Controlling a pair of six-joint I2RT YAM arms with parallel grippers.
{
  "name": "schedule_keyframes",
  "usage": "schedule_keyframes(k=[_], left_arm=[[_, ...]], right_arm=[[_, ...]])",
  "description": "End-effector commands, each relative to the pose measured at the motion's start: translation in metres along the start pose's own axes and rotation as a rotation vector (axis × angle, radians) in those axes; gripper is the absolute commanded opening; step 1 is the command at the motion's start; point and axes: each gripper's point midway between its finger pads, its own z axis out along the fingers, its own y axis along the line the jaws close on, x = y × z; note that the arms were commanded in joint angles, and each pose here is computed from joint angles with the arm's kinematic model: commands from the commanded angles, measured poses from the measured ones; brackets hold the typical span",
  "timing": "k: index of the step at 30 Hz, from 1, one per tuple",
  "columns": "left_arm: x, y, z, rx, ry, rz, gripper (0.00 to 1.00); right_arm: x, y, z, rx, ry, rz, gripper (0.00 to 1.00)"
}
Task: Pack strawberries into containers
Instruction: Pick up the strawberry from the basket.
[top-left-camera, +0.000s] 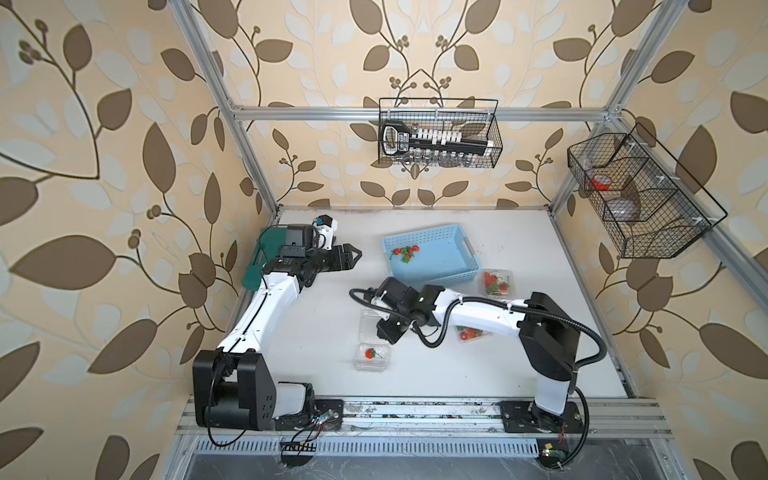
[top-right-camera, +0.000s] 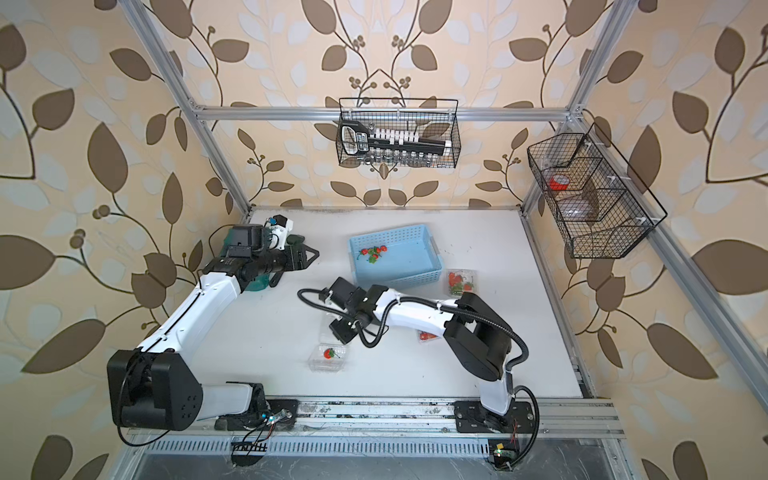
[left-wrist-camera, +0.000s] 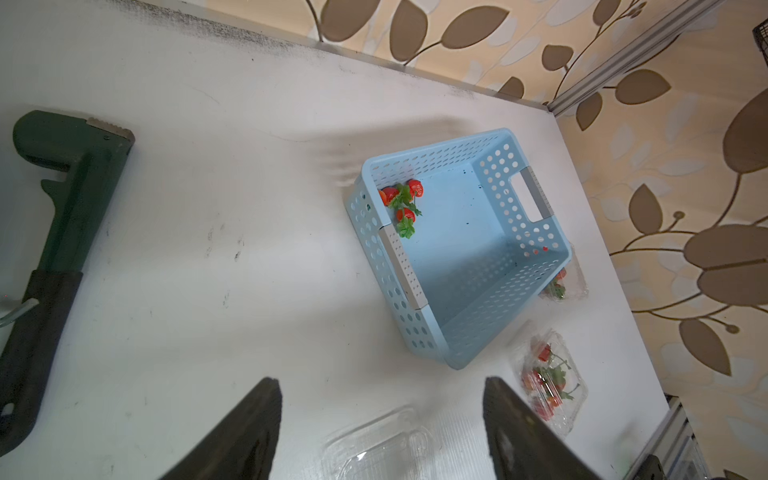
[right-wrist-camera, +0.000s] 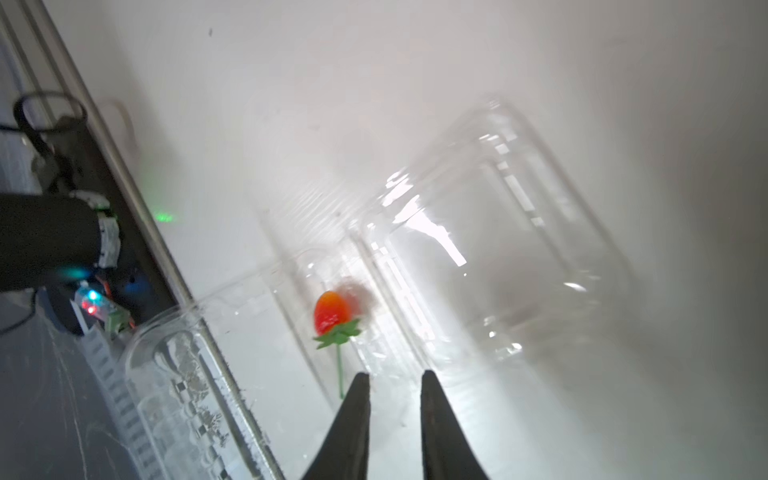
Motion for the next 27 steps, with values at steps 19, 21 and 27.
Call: schedule_keyframes(k=[19,21,27], left_arm=[[-0.042,-0.02,0.011,0.082,-0.03,0.054,0.77],[-0.035,-0.017,0.013,0.08,-0.016,0.053,0.77],[-0.029,-0.013,0.014,0.065,-0.015,0.059,0.76]], right_arm=[[-0.119,-0.256,-0.011,0.149,-0.27,0.577,0.39],[-0.121,-0.256,-0.004,0.129,-0.28,0.6,0.4],[-0.115,-0.246,0.025,0.129,-0.234,0.655,0.43]])
